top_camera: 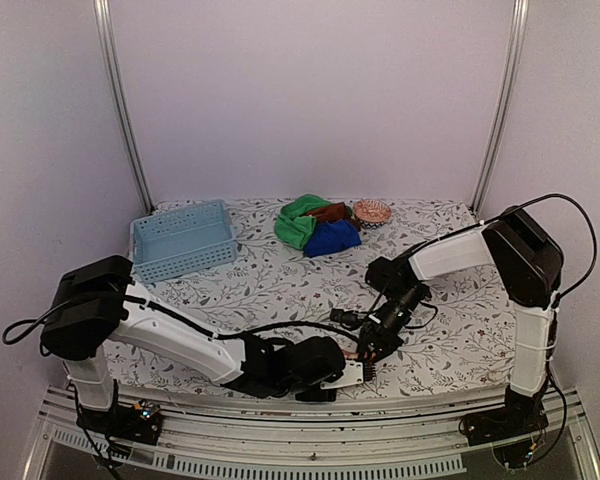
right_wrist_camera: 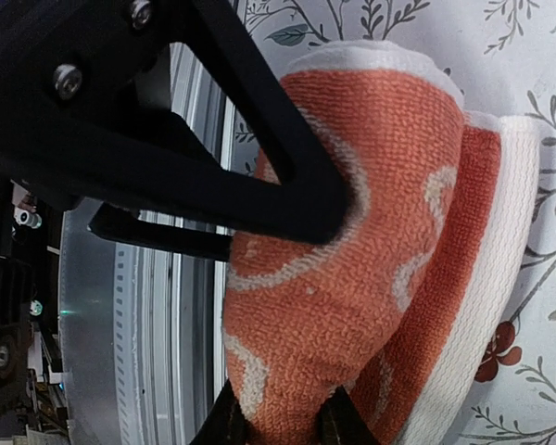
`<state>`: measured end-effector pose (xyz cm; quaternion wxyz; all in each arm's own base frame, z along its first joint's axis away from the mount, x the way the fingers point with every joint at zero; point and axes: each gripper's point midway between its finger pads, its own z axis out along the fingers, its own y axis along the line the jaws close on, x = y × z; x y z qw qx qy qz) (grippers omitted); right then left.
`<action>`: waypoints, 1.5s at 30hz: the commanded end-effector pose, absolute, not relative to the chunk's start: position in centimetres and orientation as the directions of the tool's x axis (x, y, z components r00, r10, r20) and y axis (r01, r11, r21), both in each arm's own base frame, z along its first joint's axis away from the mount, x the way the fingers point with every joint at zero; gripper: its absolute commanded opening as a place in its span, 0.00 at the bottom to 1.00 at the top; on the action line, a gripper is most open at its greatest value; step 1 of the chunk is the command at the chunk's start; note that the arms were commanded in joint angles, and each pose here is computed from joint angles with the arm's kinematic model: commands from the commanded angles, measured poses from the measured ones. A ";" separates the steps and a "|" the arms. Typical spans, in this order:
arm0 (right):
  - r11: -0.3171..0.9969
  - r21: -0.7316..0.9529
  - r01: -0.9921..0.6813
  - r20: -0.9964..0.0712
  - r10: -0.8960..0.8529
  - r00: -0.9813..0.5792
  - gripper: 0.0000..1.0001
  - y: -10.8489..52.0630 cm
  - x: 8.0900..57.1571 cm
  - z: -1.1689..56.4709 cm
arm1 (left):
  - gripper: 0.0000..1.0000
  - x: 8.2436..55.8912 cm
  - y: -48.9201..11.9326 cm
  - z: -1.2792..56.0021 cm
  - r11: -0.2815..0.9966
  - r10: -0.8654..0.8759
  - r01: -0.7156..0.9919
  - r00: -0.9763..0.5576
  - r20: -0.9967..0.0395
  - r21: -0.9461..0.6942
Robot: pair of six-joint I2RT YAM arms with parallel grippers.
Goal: Roll the towels
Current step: Roll the towel at the center of the board, then pick up the towel from the center of the board.
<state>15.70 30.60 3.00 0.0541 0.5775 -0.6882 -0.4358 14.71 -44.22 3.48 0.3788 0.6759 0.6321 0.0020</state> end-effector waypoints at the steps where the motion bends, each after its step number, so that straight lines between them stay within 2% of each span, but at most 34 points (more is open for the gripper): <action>1: 0.005 0.719 -0.695 -0.325 -0.882 -0.342 0.11 29.0 14.5 1.1 | 0.69 15.4 -45.4 3.8 0.025 0.862 0.781 0.300 -0.410 0.624; 3: 0.007 0.732 -0.681 -0.318 -0.881 -0.351 0.11 29.0 14.5 1.1 | 0.68 15.7 -45.5 2.7 0.002 0.871 0.767 0.314 -0.379 0.641; 9: 0.028 0.787 -0.617 -0.277 -0.877 -0.394 0.11 28.6 13.9 0.8 | 0.67 15.8 -46.6 3.0 -0.014 0.856 0.737 0.358 -0.373 0.675; 12: 0.011 0.788 -0.615 -0.305 -0.862 -0.406 0.12 29.2 14.8 1.5 | 0.66 15.3 -46.8 2.6 -0.047 0.848 0.742 0.384 -0.365 0.669; 22: -0.002 0.829 -0.560 -0.317 -0.826 -0.466 0.12 29.2 15.5 2.8 | 0.53 15.5 -46.7 -0.1 -0.113 0.870 0.748 0.392 -0.299 0.654; 28: 0.004 0.841 -0.541 -0.302 -0.827 -0.475 0.15 29.1 15.4 2.6 | 0.39 17.1 -46.4 -0.8 -0.107 0.883 0.754 0.372 -0.287 0.648; 30: -0.006 0.834 -0.552 -0.317 -0.823 -0.471 0.18 29.1 15.6 3.0 | 0.33 17.0 -46.5 -1.0 -0.109 0.880 0.765 0.371 -0.296 0.634; 36: -0.003 0.765 -0.644 -0.413 -0.770 -0.487 0.42 28.6 18.8 6.6 | 0.24 17.4 -46.6 -0.5 -0.052 0.874 0.836 0.303 -0.381 0.546; 42: 0.058 0.692 -0.719 -0.500 -0.680 -0.536 0.52 26.1 22.7 11.6 | 0.16 18.8 -46.2 1.7 0.041 0.854 0.867 0.227 -0.468 0.496; 45: 0.082 0.633 -0.770 -0.563 -0.634 -0.530 0.53 24.9 24.1 13.7 | 0.14 19.9 -45.8 2.6 0.100 0.844 0.879 0.173 -0.507 0.467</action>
